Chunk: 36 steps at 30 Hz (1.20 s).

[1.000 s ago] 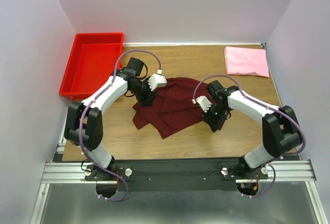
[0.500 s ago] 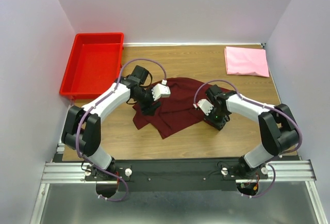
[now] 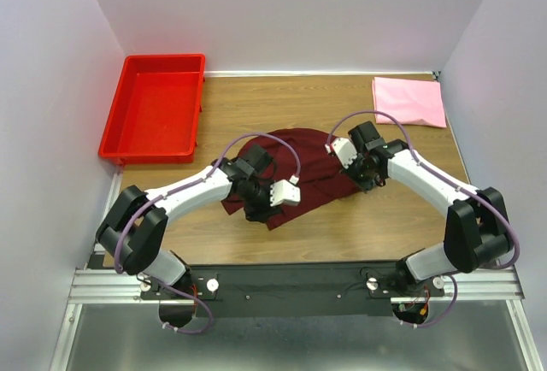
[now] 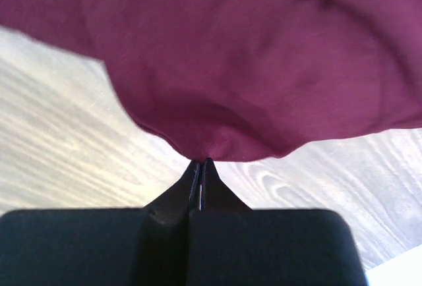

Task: Fold and stack the t-shirts
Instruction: Flatten the tshirt out

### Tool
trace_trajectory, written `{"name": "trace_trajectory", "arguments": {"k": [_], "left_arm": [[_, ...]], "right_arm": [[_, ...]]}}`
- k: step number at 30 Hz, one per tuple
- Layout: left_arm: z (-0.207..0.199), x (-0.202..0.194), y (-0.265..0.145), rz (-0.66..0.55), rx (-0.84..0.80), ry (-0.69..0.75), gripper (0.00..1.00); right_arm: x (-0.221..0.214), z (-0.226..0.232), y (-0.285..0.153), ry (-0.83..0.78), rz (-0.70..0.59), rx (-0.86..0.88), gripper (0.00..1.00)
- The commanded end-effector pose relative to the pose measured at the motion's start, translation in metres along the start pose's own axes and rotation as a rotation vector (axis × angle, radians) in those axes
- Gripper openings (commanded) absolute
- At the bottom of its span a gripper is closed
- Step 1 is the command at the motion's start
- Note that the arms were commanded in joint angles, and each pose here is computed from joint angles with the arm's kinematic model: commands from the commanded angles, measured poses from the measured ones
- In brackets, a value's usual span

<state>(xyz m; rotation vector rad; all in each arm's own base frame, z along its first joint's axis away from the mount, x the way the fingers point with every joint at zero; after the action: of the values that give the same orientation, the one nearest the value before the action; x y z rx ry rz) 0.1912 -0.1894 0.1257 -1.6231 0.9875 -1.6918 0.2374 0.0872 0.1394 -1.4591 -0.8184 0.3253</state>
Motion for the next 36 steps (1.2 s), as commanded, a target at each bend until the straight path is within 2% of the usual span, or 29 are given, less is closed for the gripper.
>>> {"name": "trace_trajectory", "arguments": {"k": [1, 9, 22, 26, 30, 33, 35, 36], "left_arm": [[0.003, 0.010, 0.011, -0.001, 0.049, 0.077, 0.52], [0.005, 0.013, 0.038, 0.028, 0.031, 0.197, 0.55], [0.002, 0.017, 0.054, 0.024, -0.046, 0.211, 0.64], [0.004, 0.016, 0.056, 0.029, -0.037, 0.207, 0.52], [0.005, 0.017, 0.055, 0.022, -0.025, 0.198, 0.32], [0.004, 0.019, 0.049, 0.001, -0.012, 0.192, 0.23], [0.004, 0.020, 0.046, -0.007, -0.016, 0.189, 0.25], [0.002, 0.021, 0.045, -0.012, -0.021, 0.185, 0.29]], "right_arm": [[0.008, -0.005, -0.004, 0.044, -0.041, 0.016, 0.01], [0.012, -0.010, -0.004, 0.061, -0.035, -0.003, 0.01], [0.011, -0.015, -0.002, 0.069, -0.021, -0.011, 0.01], [0.011, -0.016, 0.000, 0.065, -0.013, -0.012, 0.01], [0.010, -0.016, 0.000, 0.066, -0.012, -0.014, 0.01], [0.009, -0.016, -0.001, 0.062, -0.012, -0.018, 0.01], [0.008, -0.015, -0.001, 0.062, -0.009, -0.017, 0.01], [0.007, -0.015, -0.001, 0.060, -0.008, -0.017, 0.01]]}}
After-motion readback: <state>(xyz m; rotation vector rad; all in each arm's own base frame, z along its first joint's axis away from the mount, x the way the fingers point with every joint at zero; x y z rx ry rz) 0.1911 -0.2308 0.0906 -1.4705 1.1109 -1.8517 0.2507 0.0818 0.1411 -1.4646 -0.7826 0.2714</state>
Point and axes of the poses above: each gripper's point midway between its finger pads, its own y axis out along the fingers, its own z axis along the line the jaws close on, x = y × z, the point moved 8 cm from there along -y, back along the fingers, and after that the axes turned 8 degrees about y, right-handed, at the moved point
